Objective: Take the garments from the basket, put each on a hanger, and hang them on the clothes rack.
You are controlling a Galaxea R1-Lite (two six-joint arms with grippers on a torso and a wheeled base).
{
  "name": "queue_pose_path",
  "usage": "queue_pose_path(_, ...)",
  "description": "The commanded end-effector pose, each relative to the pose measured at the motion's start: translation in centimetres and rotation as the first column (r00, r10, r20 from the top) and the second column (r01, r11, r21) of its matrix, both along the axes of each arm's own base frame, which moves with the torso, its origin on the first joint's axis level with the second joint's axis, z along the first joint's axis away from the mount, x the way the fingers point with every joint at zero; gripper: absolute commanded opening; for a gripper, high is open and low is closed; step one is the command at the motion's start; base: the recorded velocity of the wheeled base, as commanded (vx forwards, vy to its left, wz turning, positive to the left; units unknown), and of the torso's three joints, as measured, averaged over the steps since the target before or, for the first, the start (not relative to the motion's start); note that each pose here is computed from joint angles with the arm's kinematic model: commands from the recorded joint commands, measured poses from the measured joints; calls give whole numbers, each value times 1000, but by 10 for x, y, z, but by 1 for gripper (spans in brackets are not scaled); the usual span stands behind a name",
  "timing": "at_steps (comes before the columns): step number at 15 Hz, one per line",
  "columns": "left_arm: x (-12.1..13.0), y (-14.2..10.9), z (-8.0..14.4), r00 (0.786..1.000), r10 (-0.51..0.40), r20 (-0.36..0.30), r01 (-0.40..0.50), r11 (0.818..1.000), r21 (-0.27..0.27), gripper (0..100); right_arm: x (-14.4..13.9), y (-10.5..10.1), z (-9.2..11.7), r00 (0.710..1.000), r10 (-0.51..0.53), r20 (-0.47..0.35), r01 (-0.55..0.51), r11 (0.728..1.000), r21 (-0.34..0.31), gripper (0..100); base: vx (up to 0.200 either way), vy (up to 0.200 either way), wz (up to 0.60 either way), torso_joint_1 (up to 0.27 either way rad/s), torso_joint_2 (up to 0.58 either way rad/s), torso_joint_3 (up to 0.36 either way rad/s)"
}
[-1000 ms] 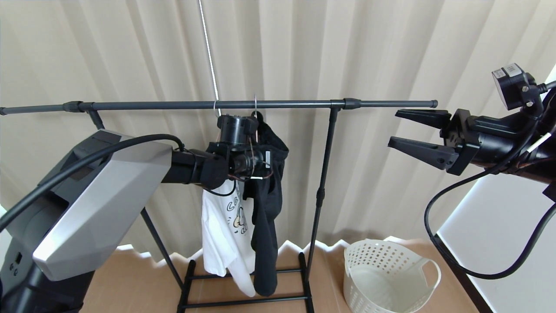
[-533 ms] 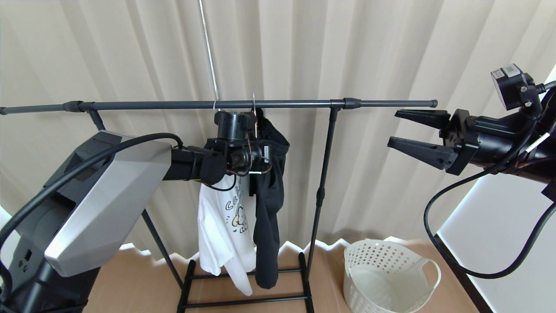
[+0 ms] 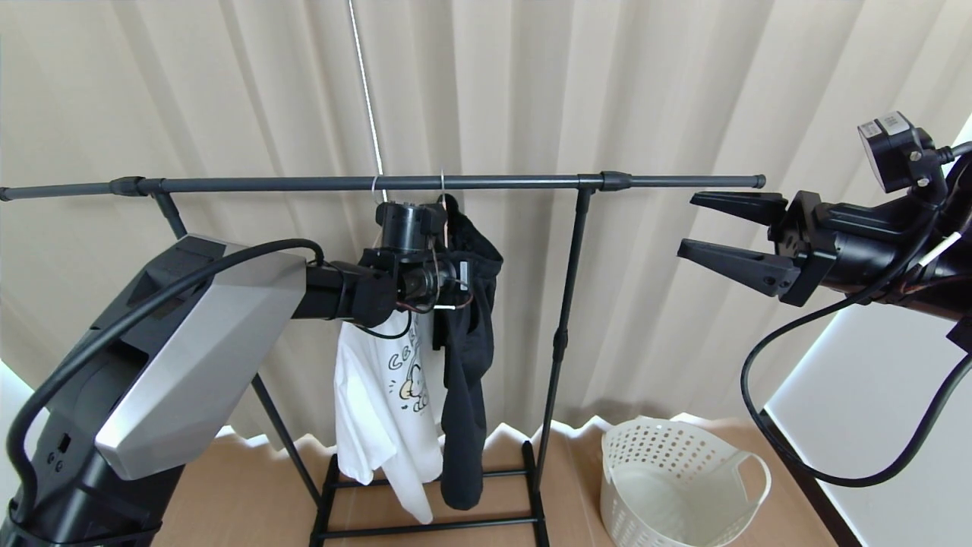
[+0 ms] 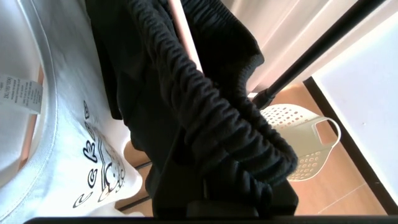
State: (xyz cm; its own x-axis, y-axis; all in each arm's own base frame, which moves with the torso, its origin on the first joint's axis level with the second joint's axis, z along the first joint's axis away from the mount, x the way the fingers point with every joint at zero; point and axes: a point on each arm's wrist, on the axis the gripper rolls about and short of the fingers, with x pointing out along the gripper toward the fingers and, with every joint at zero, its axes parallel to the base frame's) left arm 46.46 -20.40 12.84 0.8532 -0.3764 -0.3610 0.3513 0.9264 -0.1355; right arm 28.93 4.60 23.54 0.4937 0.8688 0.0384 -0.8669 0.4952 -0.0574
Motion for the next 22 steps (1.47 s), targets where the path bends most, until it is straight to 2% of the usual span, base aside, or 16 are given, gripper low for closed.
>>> queue_pose_path(1, 1, -1, -5, 1000, 0, -9, 0, 1000, 3, 0, 1, 0, -1, 1000, 1, -2, -1, 1000, 0, 100, 0, 0, 0, 0, 0, 0)
queue_pose_path(10, 4, 1, -11, 1000, 7, -21, -6, 1000, 7, 0, 2, 0, -2, 1000, 1, 2, -1, 1000, -4, 100, 0, 0, 0, 0, 0, 0)
queue_pose_path(11, 4, 1, -11, 1000, 7, -22, -6, 1000, 8, 100, 2, 0, -2, 1000, 1, 2, -1, 1000, -4, 100, 0, 0, 0, 0, 0, 0)
queue_pose_path(18, 3, 3, -6, 1000, 10, -11, -9, 1000, 3, 100, 2, 0, -2, 1000, 1, 3, -1, 1000, -4, 100, 0, 0, 0, 0, 0, 0)
queue_pose_path(20, -4, 3, 6, 1000, 5, 1, -5, 1000, -2, 100, 2, 0, -2, 1000, 1, 3, -1, 1000, -4, 100, 0, 0, 0, 0, 0, 0)
queue_pose_path(22, -30, 11, 48, 999, -5, 46, 6, 1000, -19, 100, 4, 0, -3, 1000, 1, -3, -1, 1000, -5, 100, 0, 0, 0, 0, 0, 0)
